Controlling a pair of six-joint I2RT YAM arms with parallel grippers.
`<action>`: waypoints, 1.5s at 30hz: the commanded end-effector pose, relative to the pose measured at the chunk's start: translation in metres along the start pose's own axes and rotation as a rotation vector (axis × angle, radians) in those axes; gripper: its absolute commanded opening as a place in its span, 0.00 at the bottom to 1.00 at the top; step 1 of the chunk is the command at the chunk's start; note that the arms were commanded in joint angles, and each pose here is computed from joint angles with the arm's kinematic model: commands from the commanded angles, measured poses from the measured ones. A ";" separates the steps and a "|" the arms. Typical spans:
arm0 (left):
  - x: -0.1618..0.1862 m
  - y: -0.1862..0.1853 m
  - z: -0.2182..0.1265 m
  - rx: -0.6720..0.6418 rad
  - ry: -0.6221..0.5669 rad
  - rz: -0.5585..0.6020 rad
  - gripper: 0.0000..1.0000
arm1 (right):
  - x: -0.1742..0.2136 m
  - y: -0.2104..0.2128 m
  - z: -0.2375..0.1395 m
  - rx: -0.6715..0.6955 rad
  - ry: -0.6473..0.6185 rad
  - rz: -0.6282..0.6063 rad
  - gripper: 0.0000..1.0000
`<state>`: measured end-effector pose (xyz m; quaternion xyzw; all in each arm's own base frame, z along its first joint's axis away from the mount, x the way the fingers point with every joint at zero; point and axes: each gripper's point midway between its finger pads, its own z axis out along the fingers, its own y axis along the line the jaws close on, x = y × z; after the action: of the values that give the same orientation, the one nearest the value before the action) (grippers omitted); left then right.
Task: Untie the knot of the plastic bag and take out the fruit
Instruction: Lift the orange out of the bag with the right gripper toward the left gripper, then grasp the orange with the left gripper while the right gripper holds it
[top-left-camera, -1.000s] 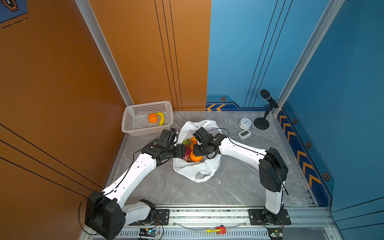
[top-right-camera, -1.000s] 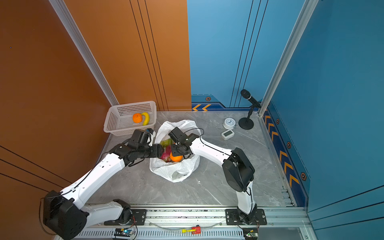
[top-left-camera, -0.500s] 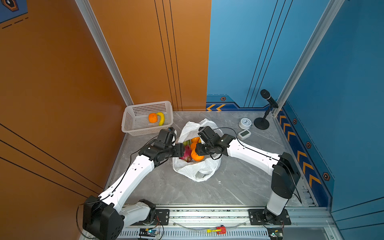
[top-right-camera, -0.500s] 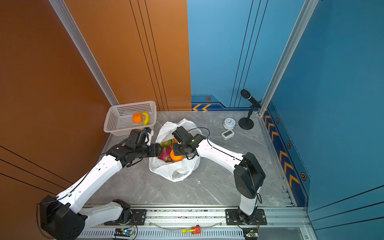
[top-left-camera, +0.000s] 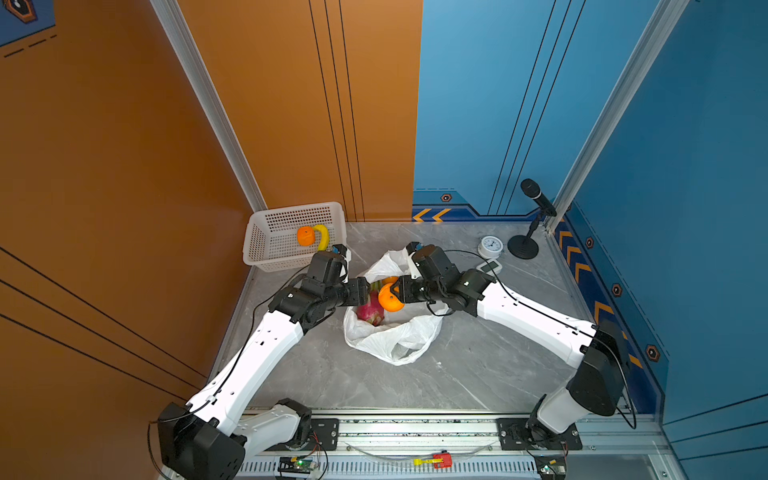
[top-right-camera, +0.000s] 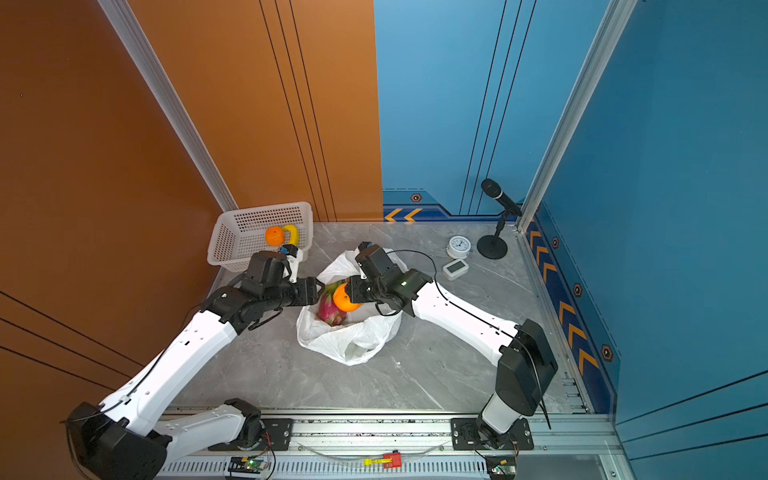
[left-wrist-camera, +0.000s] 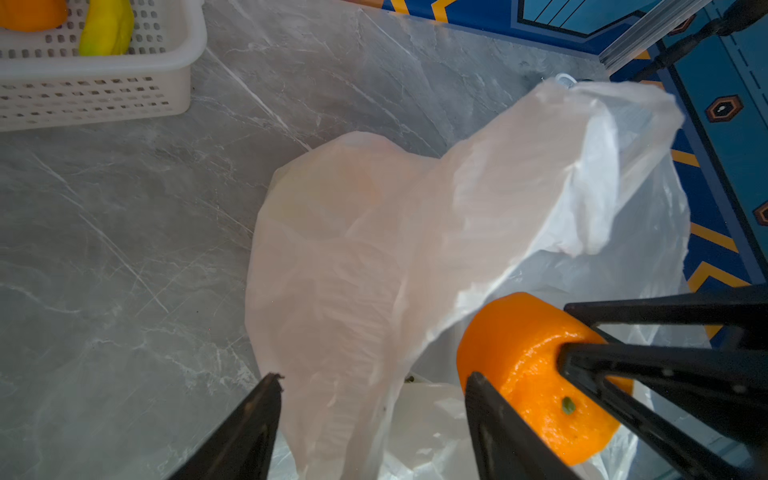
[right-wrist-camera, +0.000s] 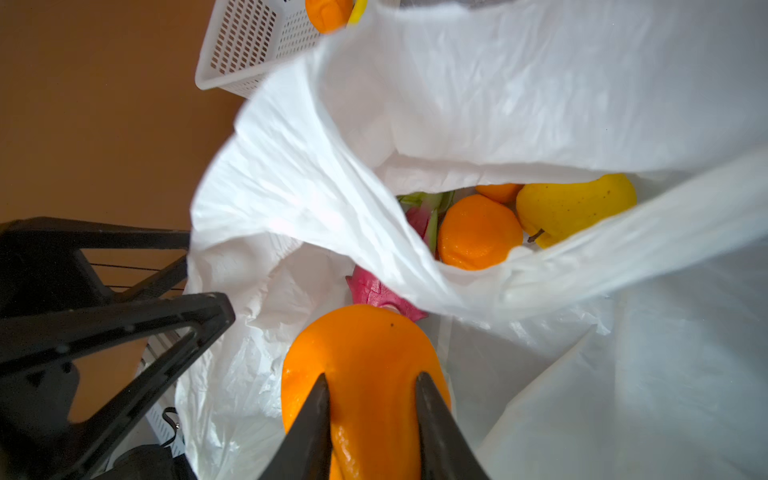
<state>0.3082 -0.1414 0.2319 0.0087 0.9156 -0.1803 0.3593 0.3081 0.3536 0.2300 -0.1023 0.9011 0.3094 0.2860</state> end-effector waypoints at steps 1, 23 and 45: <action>-0.024 -0.011 -0.024 0.042 -0.090 0.033 0.72 | -0.021 0.005 -0.020 -0.048 -0.072 0.073 0.32; -0.131 -0.099 -0.084 0.666 -0.390 -0.326 0.85 | -0.124 0.018 -0.100 -0.334 -0.387 0.421 0.30; -0.140 -0.124 -0.063 0.836 -0.301 -0.411 0.92 | -0.144 0.055 -0.094 -0.518 -0.417 0.468 0.29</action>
<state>0.3576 -0.2140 0.3956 -0.0750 0.6998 -0.5775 0.4138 0.3643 0.3342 0.3859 0.1085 0.7336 0.5747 0.3460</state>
